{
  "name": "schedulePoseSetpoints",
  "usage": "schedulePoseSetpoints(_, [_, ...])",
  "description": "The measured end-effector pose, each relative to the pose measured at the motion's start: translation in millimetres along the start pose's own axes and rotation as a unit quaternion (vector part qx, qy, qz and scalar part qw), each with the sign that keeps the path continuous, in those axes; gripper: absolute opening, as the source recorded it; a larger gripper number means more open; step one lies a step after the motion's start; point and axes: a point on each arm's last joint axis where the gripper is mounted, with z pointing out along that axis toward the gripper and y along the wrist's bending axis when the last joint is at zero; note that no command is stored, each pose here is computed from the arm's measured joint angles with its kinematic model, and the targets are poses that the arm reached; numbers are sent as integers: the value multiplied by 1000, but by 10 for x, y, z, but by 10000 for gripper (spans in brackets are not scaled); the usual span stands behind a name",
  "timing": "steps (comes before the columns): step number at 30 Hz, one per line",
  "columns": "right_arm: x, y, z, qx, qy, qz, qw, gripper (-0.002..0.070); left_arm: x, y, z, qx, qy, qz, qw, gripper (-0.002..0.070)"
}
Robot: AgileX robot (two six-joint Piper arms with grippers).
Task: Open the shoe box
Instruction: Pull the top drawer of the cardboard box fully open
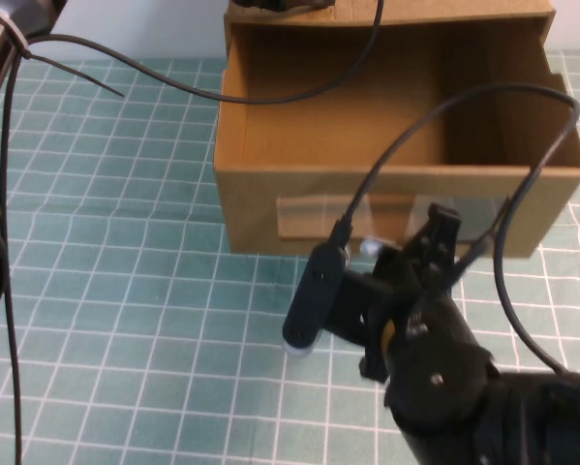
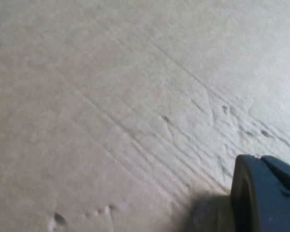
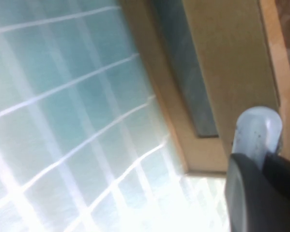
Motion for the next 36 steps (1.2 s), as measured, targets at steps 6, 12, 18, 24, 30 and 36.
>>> schedulePoseSetpoints(6, [17, 36, -115, -15, 4, 22, 1000, 8, -1, -2, 0, 1, -1, -2, 1000, -6])
schedulePoseSetpoints(12, [-31, 10, -125, -18, 0, 60, 998, 110, 3, 3, 8, 2, 0, -3, 1000, -6])
schedulePoseSetpoints(18, [-193, -108, -246, -60, -26, 89, 994, 395, 1, 2, 8, 2, -2, -4, 1000, -6])
schedulePoseSetpoints(24, [-289, -357, -671, -169, -134, 122, 969, 446, -98, -72, -121, -11, -5, 1, 1000, -6])
schedulePoseSetpoints(30, [-105, -821, -1153, -200, -191, 192, 942, 437, -386, -417, -638, -36, -30, 45, 998, -5])
schedulePoseSetpoints(36, [274, -1531, -1703, -158, -239, 286, 914, 173, -697, -1099, -1686, -106, -119, 105, 982, -5])
